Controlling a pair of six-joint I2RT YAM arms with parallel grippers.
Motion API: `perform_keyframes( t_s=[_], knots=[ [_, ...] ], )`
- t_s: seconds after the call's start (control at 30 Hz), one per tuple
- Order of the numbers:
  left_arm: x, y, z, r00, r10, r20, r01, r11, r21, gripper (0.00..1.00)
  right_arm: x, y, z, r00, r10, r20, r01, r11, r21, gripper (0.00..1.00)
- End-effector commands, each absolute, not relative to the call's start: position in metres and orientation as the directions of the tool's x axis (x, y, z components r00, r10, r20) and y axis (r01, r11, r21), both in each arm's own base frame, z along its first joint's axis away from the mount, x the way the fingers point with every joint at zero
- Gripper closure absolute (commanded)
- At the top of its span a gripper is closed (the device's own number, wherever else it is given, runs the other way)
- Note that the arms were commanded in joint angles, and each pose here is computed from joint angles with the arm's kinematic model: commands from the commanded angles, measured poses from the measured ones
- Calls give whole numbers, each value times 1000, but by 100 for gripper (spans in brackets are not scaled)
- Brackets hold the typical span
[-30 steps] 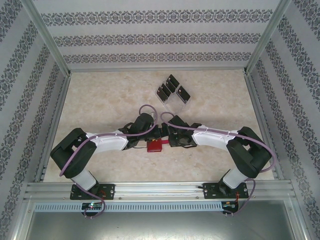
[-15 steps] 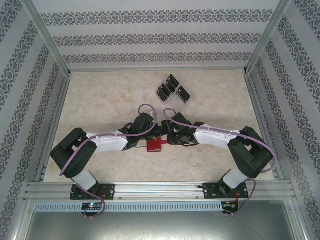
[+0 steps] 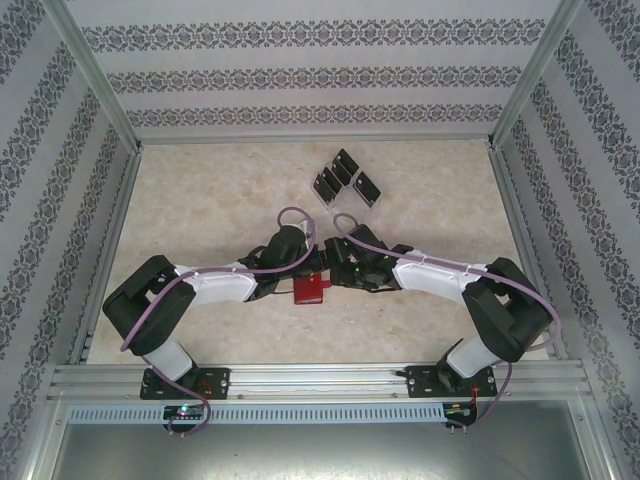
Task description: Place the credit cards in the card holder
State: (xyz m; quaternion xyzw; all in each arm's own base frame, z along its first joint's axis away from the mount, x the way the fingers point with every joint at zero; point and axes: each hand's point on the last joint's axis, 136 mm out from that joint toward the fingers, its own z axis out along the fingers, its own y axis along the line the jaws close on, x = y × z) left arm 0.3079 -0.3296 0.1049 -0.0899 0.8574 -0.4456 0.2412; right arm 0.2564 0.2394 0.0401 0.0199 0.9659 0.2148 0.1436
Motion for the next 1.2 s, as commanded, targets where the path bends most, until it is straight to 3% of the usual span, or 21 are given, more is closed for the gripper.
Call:
perform_keyframes(
  t_s=[0.0, 0.1, 0.43, 0.67, 0.93, 1.17],
  knots=[
    [283, -314, 52, -912, -312, -265, -26, 690, -724, 0, 279, 251, 76, -916, 164, -367, -42, 868, 495, 54],
    [286, -314, 55, -910, -309, -275, -24, 703, -711, 0, 271, 258, 81, -915, 152, -374, -61, 864, 499, 58],
    [304, -308, 79, -890, -320, -325, -10, 726, -688, 0, 230, 272, 112, -891, 139, -432, -140, 821, 553, 86],
    [331, -268, 103, -860, -367, -355, -50, 752, -657, 0, 225, 315, 113, -905, 65, -420, -208, 794, 571, 88],
    [323, -184, 111, -903, -132, -408, -14, 960, -280, 0, 219, 348, 93, -931, 8, -365, -223, 779, 586, 88],
    [305, -145, 91, -924, 7, -383, 28, 998, -50, 0, 211, 350, 75, -945, 20, -325, -188, 781, 595, 90]
  ],
)
